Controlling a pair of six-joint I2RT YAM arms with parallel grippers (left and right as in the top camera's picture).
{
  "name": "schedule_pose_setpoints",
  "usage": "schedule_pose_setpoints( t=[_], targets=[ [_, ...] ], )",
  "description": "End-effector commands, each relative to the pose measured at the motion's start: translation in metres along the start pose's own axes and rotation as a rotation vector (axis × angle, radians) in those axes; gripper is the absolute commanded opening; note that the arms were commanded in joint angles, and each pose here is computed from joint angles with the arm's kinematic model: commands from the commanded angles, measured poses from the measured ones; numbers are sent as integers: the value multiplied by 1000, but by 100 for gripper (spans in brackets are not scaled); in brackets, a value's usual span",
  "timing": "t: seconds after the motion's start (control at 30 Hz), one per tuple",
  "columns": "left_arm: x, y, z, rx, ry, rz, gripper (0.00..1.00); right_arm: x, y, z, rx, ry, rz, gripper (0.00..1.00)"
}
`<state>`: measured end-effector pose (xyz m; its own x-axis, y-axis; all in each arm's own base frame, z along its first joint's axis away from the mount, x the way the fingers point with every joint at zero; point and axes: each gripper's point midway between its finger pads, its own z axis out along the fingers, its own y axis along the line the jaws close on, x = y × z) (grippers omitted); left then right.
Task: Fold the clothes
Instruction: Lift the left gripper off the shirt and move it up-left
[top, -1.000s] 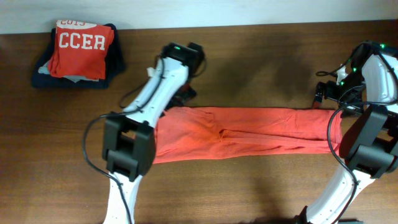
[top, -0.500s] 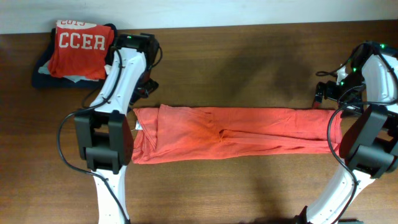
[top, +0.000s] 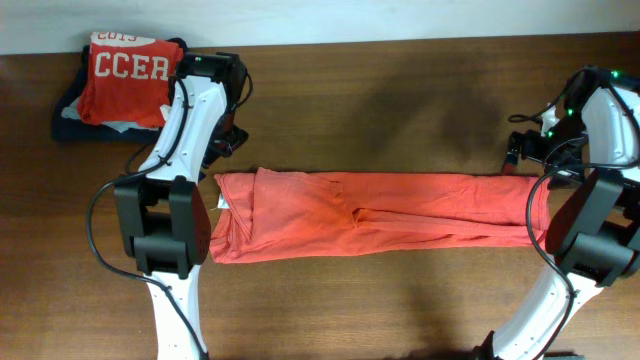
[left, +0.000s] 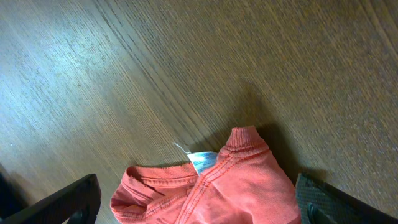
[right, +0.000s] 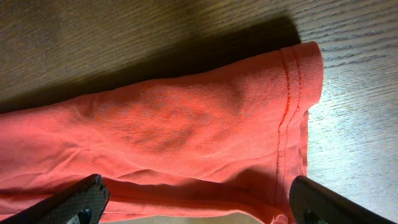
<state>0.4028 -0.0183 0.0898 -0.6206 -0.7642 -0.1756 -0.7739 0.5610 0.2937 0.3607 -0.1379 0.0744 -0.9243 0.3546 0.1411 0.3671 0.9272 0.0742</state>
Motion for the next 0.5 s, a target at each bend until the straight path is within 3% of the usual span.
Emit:
schedule_pose_setpoints(
  t=[0.0,0.17,0.37,0.4,0.47],
  targets=[
    [-6,7,-7,-1,-29,6,99,-3,0,-5,-4,-19,2,99],
    [-21,4,-8,-6,-107,93,99,-3,0,-5,-4,-19,2,99],
    [-23,-41,-13,169,-135,526,99,-3,0,-5,-4,-19,2,99],
    [-20,-49,-14,210,-130,587,97,-3,0,-5,-4,-19,2,99],
    [-16,-60,-17,269,-128,676,83,-3,0,-5,-4,-19,2,99]
  ],
)
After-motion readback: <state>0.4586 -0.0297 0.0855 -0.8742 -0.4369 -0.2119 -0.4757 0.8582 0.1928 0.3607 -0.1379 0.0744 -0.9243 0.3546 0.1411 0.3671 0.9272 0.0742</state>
